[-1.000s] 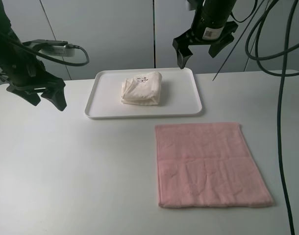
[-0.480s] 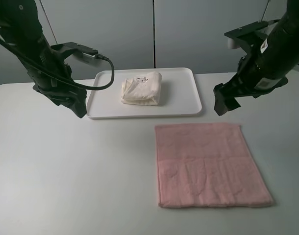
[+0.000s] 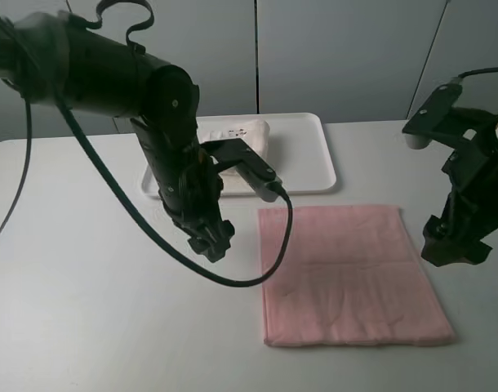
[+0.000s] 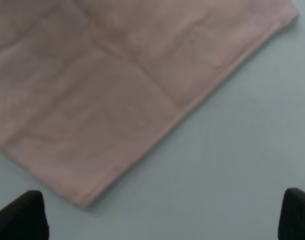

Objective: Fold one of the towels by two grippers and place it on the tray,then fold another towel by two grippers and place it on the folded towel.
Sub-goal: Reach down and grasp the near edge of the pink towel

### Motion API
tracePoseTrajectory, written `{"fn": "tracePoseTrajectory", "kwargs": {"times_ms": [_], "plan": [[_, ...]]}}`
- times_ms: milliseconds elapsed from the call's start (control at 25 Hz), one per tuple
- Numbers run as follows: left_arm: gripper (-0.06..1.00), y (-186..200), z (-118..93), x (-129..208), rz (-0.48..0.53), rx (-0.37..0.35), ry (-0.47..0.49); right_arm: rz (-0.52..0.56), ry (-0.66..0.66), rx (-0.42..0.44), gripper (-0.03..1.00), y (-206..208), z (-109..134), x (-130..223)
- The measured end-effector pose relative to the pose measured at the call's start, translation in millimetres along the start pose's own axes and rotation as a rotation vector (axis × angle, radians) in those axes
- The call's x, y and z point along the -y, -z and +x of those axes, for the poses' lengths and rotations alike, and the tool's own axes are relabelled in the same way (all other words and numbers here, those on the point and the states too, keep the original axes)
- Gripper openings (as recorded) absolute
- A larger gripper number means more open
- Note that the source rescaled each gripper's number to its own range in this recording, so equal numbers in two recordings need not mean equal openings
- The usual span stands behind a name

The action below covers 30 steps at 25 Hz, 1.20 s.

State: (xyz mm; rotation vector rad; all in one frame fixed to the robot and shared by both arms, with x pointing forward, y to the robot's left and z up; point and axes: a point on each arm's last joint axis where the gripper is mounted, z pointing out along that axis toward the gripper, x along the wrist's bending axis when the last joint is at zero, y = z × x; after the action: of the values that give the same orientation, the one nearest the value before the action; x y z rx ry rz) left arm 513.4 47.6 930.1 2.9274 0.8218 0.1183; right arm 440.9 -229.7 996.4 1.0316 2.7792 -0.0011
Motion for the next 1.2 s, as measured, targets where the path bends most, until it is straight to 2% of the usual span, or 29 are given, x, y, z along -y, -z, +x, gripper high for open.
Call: {"fn": "tracePoseTrajectory", "kwargs": {"times_ms": [160, 360, 680, 1200], "plan": [[0.96, -8.2, -38.4, -14.0, -0.039, 0.0, -0.16, 0.086, 0.305, -0.007, 1.0, -3.1, 0.7, 9.4], [0.96, -9.7, -64.8, -19.3, -0.056, 0.005, -0.281, 0.125, 0.465, -0.033, 1.0, -24.4, 11.0, 25.4], [0.96, -9.3, -77.0, -20.5, -0.062, 0.021, -0.304, -0.004, 0.602, -0.127, 1.0, -57.0, 39.1, 41.2], [0.96, -27.6, -123.9, -19.1, -0.017, 0.046, -0.434, -0.008, 0.661, -0.127, 1.0, -62.4, 42.5, 46.3]]}}
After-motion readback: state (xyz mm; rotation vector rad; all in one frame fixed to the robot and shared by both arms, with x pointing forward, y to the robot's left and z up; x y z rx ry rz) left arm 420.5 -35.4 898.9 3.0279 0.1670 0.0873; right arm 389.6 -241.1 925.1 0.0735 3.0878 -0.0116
